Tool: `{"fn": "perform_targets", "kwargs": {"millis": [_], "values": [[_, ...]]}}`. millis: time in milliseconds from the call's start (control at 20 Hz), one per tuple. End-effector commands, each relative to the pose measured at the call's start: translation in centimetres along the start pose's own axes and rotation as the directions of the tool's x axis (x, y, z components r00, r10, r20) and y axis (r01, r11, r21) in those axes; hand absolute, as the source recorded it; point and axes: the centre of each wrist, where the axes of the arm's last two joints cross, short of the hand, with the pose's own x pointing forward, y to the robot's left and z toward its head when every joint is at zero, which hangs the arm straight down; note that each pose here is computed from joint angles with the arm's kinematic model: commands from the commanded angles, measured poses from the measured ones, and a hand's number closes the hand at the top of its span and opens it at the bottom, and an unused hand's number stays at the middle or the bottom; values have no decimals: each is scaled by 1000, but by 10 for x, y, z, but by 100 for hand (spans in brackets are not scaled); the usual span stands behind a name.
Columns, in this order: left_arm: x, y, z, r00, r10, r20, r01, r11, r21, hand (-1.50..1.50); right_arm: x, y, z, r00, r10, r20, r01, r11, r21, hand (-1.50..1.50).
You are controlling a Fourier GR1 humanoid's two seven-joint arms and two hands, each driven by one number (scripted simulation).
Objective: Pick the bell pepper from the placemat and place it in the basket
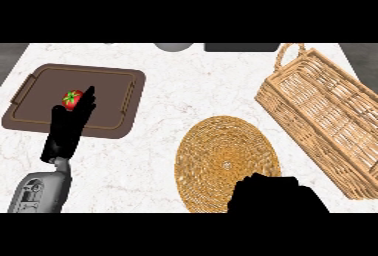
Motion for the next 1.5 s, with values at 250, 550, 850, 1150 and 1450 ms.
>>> {"fn": "perform_targets", "kwargs": {"millis": [250,550,850,1150,1450], "values": [[-6,-1,6,1000,6,-7,-6,1000,1,0,15,-72,-16,990,114,-86,-128,974,-186,150],[-11,-14,2,1000,10,-15,-10,1000,21,0,-5,-132,-60,932,294,-212,-329,932,-150,150],[-15,2,9,1000,1,-6,-1,1000,4,0,-55,-211,-83,902,307,-302,-355,928,-115,150],[10,-4,-1,1000,4,5,-4,1000,-17,0,-119,-242,-81,916,307,-258,-341,934,-101,150],[0,6,3,1000,8,12,-8,1000,4,0,-162,-218,-98,929,300,-219,-316,948,-41,150]]}}
